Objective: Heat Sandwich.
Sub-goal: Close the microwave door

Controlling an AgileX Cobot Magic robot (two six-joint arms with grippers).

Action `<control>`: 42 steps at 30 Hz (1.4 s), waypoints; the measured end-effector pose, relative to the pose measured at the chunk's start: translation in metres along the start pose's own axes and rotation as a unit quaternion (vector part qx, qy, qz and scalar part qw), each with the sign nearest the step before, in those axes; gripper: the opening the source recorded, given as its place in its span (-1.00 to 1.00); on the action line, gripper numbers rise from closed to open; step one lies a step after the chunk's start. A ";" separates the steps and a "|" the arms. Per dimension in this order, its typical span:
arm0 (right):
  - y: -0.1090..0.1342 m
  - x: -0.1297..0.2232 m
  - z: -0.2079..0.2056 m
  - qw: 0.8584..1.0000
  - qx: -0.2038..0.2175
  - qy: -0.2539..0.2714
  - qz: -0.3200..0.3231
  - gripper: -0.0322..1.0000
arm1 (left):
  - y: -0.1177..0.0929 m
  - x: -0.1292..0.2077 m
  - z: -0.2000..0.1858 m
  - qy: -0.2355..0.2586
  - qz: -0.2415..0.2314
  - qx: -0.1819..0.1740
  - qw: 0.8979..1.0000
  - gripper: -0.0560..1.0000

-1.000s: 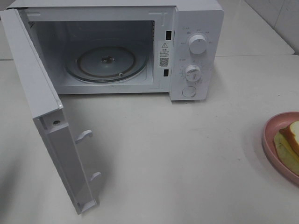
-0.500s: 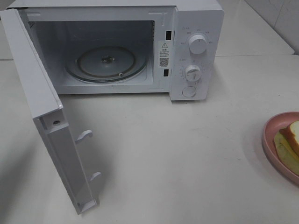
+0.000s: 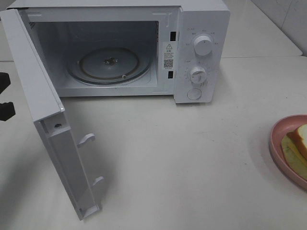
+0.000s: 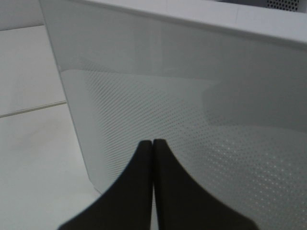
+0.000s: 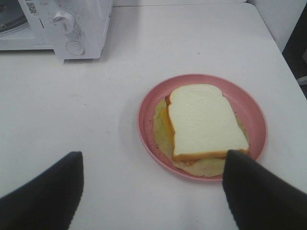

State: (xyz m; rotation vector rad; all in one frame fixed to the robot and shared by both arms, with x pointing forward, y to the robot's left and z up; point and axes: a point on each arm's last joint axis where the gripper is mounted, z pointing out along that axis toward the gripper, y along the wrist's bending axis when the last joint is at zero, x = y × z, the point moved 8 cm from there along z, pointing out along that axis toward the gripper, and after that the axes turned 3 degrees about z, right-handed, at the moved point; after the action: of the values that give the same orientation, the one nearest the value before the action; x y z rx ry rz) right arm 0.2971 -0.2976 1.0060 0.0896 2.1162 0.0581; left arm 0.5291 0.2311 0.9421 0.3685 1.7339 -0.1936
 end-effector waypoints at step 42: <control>0.000 0.000 0.000 1.000 0.000 0.000 0.000 0.55 | -0.108 -0.027 0.115 -0.021 -0.017 0.027 0.999 -0.89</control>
State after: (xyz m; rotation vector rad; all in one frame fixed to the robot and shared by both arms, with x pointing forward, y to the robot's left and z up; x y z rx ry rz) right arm 0.2971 -0.2976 1.0060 0.0896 2.1162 0.0581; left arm 0.6020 0.0884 0.9378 0.3721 1.6973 -0.2727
